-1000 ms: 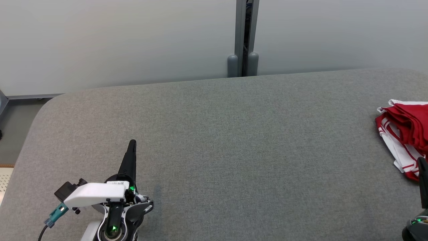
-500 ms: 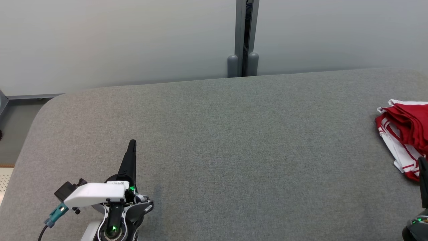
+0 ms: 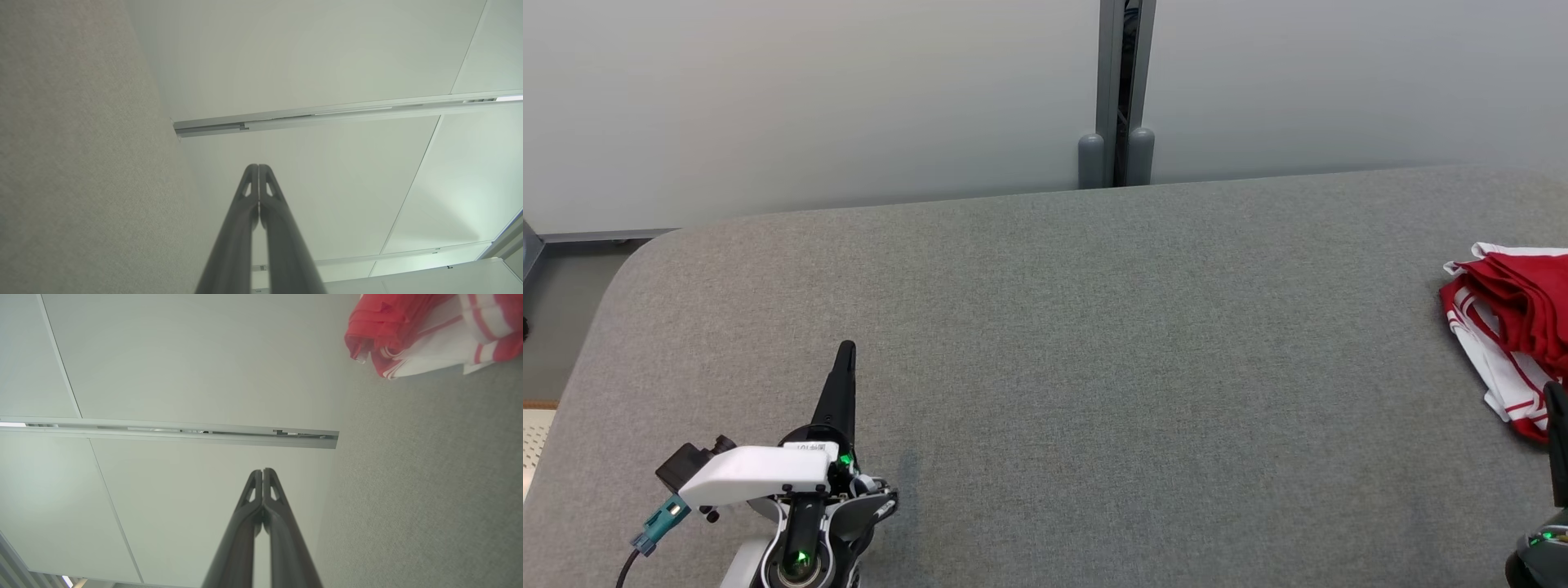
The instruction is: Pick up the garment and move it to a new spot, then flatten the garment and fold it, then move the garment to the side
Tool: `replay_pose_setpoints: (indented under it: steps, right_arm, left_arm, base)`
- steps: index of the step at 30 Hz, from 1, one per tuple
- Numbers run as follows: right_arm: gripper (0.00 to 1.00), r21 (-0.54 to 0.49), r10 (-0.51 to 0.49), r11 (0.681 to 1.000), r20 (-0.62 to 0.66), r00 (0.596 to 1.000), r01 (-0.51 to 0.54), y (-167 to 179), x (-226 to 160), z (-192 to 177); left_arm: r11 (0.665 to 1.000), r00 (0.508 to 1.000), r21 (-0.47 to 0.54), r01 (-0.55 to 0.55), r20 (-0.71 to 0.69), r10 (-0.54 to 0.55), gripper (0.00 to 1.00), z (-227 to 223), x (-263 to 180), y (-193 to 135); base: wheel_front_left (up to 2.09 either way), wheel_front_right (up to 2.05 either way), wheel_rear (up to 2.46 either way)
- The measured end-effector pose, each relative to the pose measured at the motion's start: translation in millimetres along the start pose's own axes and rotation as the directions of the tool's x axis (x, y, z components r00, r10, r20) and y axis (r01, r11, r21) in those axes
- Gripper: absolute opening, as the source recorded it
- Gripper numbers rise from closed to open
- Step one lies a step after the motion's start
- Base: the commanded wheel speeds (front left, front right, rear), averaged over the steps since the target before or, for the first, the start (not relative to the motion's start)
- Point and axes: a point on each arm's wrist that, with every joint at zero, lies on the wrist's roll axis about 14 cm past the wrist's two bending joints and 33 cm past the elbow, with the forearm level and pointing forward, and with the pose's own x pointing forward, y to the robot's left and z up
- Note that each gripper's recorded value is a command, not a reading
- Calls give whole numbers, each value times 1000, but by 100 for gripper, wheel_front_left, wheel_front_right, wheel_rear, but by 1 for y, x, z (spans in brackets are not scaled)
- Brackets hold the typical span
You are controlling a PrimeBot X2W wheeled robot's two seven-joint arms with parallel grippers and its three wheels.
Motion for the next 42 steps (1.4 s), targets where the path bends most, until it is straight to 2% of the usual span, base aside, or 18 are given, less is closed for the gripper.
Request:
replay_pose_setpoints:
  steps: [42]
  right_arm:
    - [0,-1,-1,1000,-1,1000,1,0,0,0]
  left_arm:
    - [1000,1000,0,0,0,0,0,0,0,0]
  base:
    - [0,0,0]
